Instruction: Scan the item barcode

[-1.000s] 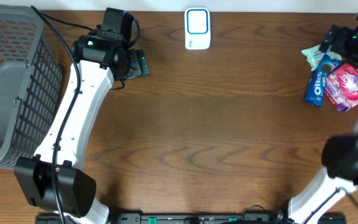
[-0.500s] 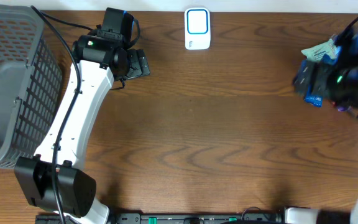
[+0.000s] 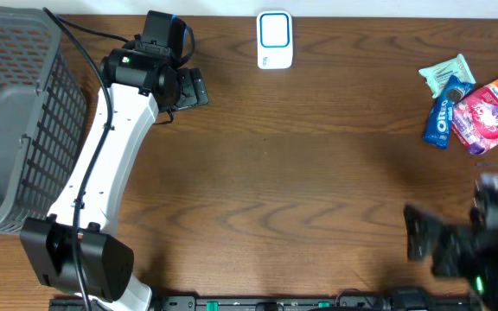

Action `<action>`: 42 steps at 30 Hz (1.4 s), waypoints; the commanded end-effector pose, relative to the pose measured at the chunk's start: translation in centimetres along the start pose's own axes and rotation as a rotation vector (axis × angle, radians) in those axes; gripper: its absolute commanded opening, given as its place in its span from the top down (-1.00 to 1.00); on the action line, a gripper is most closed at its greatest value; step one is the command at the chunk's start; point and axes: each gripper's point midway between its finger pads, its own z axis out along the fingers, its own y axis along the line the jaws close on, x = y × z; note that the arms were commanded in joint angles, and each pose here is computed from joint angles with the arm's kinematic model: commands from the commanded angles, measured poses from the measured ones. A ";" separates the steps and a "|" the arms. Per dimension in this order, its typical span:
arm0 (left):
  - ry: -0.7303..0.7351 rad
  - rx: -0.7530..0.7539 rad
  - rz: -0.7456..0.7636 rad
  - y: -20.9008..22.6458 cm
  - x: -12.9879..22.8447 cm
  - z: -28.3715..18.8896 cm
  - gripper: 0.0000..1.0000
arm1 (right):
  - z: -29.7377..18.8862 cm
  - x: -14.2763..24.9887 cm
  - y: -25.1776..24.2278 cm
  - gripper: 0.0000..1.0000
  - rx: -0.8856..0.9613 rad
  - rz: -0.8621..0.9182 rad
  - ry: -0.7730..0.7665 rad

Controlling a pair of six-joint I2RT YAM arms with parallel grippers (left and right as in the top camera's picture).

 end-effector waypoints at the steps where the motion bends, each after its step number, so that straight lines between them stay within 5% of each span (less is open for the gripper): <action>1: 0.001 -0.011 0.002 0.2 -0.1 0.1 -0.96 | -1.2 1.7 -0.1 -0.99 -0.011 -0.019 -0.017; 12: 0.001 -0.011 0.002 0.2 -0.1 0.1 -0.96 | -3.9 7.2 -1.1 -0.98 -0.003 -0.016 0.037; 26: 0.001 -0.011 0.002 0.2 -0.1 0.1 -0.96 | -3.3 5.9 -0.9 -0.98 -0.009 -0.019 -0.009; 35: 0.001 -0.011 0.002 0.2 -0.1 0.1 -0.96 | 2.1 4.0 -1.0 -0.99 -0.001 -0.175 -0.067; 42: 0.001 -0.011 0.002 0.2 -0.1 0.1 -0.96 | 6.3 3.8 -1.6 -0.98 0.006 -0.219 -0.261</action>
